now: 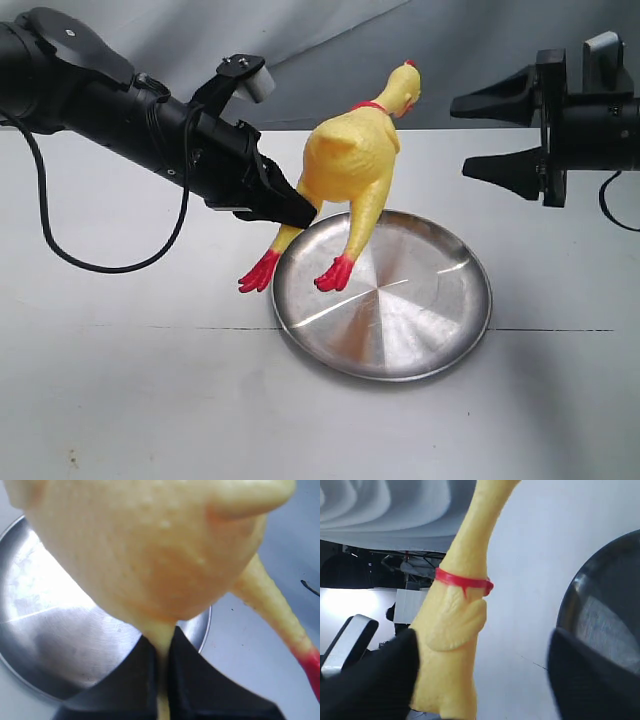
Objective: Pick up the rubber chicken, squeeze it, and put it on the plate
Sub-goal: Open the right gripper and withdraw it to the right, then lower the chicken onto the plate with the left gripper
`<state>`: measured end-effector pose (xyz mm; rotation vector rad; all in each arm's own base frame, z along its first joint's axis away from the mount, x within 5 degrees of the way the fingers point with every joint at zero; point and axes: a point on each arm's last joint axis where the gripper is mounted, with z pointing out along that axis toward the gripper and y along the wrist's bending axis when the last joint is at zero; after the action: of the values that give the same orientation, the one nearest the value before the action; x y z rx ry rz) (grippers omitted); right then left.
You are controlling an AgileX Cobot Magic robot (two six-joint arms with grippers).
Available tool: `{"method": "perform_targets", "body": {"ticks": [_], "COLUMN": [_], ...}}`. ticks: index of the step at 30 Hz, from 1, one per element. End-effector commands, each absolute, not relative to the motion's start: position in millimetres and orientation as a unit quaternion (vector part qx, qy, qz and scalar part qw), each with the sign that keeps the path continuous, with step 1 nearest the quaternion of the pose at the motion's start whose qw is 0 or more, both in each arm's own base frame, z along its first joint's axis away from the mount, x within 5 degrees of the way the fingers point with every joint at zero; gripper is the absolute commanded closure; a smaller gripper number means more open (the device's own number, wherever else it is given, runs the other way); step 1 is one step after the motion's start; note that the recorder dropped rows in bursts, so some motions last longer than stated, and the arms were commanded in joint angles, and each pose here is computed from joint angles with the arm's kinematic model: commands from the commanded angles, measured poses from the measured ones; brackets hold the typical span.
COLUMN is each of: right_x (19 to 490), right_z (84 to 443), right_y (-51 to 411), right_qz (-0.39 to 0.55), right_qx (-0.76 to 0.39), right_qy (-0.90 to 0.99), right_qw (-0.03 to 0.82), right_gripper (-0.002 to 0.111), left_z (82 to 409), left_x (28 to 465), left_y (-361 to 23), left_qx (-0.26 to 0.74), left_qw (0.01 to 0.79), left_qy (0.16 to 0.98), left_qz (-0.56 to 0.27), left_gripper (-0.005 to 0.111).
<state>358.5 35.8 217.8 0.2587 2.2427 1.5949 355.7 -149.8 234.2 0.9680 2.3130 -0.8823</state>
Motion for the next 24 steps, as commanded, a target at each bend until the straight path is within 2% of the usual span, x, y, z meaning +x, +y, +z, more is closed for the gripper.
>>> {"method": "perform_targets", "body": {"ticks": [1, 2, 8, 16, 21, 24], "right_x": [355.3, 354.3, 346.9, 291.5, 242.4, 219.1], "right_z": [224.7, 225.3, 257.7, 361.6, 409.0, 418.9], "right_y": [35.1, 35.7, 33.8, 14.5, 21.2, 29.2], "right_qz": [0.567, 0.568, 0.517, 0.248, 0.232, 0.247], "right_qx": [0.042, 0.026, -0.033, -0.092, -0.114, -0.143], "right_qy": [0.796, 0.795, 0.800, 0.811, 0.770, 0.767], "right_qw": [0.207, 0.212, 0.303, 0.521, 0.584, 0.575], "right_gripper": [0.102, 0.108, 0.108, 0.108, 0.108, 0.108], "left_z": [239.9, 240.2, 239.7, 225.6, 196.4, 182.2], "left_x": [355.6, 355.6, 356.0, 363.4, 369.9, 367.1], "left_y": [-152.2, -152.5, -152.2, -152.8, -156.4, -166.4], "left_qx": [0.349, 0.347, 0.335, 0.294, 0.270, 0.293], "left_qw": [0.249, 0.249, 0.247, 0.235, 0.200, 0.179], "left_qy": [0.842, 0.842, 0.847, 0.864, 0.880, 0.881], "left_qz": [-0.328, -0.331, -0.332, -0.334, -0.336, -0.325], "left_gripper": [0.107, 0.107, 0.107, 0.107, 0.107, 0.107]}}
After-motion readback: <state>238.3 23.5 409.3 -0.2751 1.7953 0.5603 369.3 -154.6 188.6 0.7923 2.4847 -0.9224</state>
